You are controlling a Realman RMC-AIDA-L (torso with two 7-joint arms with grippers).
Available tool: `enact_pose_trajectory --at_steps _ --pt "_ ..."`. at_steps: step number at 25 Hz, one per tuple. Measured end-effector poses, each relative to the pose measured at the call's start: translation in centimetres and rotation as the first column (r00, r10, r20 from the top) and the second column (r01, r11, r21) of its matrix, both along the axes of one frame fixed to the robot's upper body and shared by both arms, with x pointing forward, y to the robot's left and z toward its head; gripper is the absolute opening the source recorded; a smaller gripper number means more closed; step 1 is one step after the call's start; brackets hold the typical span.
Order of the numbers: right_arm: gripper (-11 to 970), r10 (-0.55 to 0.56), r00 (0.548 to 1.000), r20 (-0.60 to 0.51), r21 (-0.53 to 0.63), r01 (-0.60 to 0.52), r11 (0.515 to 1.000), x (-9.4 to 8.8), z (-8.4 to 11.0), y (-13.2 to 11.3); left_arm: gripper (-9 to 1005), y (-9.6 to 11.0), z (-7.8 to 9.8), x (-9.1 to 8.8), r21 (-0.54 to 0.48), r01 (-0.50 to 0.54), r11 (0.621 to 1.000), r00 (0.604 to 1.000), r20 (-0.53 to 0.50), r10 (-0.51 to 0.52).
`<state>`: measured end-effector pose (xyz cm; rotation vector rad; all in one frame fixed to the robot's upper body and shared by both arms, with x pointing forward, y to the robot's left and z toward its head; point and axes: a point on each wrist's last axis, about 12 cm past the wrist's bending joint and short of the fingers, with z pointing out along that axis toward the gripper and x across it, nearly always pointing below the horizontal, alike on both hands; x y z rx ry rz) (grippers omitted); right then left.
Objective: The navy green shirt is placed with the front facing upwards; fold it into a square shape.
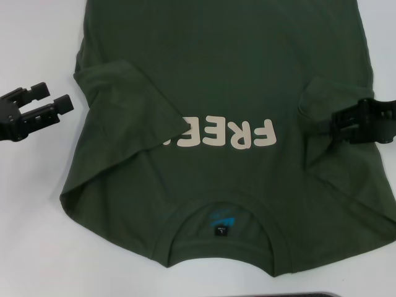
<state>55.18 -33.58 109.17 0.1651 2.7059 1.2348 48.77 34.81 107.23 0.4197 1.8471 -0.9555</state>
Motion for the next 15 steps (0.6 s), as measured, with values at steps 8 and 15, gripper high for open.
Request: enact_pose_trajectory --at_steps 8,15 --pt "399 -0.028 0.993 0.112 -0.004 0.028 1.0 1.9 -1.1 2.7 841 0.0 -0.2 -0.3 -0.002 -0.004 1.0 1.0 -0.005 0.004" --pt "399 0.075 0.983 0.169 0.114 -0.095 0.989 1.1 0.1 4.2 841 0.1 -0.3 -0.5 -0.006 -0.008 1.0 1.0 -0.009 0.008"
